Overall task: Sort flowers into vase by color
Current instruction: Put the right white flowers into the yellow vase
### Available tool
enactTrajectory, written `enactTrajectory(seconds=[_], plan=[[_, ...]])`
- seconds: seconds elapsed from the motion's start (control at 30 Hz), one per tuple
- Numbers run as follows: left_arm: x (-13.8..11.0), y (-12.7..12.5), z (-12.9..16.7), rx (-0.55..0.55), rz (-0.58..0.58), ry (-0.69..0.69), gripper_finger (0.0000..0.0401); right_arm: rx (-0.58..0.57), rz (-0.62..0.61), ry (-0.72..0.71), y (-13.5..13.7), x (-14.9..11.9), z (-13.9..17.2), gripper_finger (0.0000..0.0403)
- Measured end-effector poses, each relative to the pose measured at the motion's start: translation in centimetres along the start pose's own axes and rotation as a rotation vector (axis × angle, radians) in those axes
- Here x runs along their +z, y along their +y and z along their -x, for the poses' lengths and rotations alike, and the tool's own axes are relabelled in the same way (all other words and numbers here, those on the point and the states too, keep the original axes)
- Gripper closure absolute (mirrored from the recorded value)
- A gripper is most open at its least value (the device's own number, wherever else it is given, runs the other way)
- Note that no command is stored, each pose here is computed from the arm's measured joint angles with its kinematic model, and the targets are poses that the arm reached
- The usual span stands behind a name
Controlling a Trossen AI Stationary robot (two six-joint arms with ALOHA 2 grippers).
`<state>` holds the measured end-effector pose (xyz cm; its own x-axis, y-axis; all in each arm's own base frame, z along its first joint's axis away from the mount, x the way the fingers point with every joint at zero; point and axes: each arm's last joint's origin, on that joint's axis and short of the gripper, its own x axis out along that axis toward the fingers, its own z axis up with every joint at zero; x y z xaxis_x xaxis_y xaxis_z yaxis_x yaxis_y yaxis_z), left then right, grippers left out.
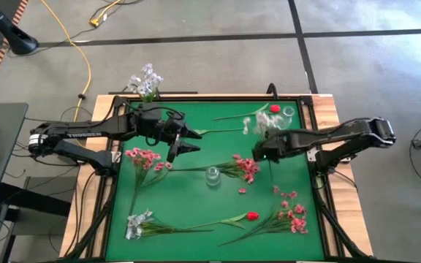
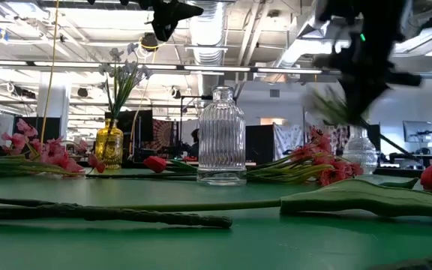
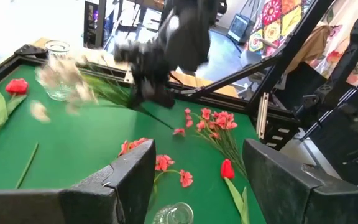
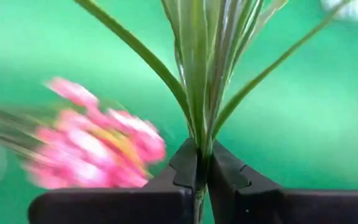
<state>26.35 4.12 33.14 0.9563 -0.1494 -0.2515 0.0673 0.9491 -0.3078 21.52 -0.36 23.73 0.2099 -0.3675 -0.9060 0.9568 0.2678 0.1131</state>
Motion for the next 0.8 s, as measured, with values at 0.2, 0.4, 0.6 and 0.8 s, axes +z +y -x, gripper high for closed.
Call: enactTrajectory(seconds=[0.2, 0.4, 0.6, 0.8], plan=[[0.1, 0.1, 0.0, 0.033, 0.047, -0.018, 0.0173, 0.102, 0.061, -0.308, 0.5, 3.5, 5.2, 0.036], [0.3, 0.4, 0.0, 0.158, 0.115, -0.063, 0.0173, 0.247, 0.097, -0.522, 0.8, 6.4, 9.7, 0.0357], [1.1, 0.7, -1.2, 0.135, 0.104, -0.188, 0.0173, 0.499, 0.15, -0.663, 2.0, 8.5, 12.0, 0.0356], [1.5, 1.2, -2.9, 0.087, 0.109, -0.291, 0.0172, 0.765, 0.231, -0.672, 3.6, 9.7, 12.7, 0.0356]])
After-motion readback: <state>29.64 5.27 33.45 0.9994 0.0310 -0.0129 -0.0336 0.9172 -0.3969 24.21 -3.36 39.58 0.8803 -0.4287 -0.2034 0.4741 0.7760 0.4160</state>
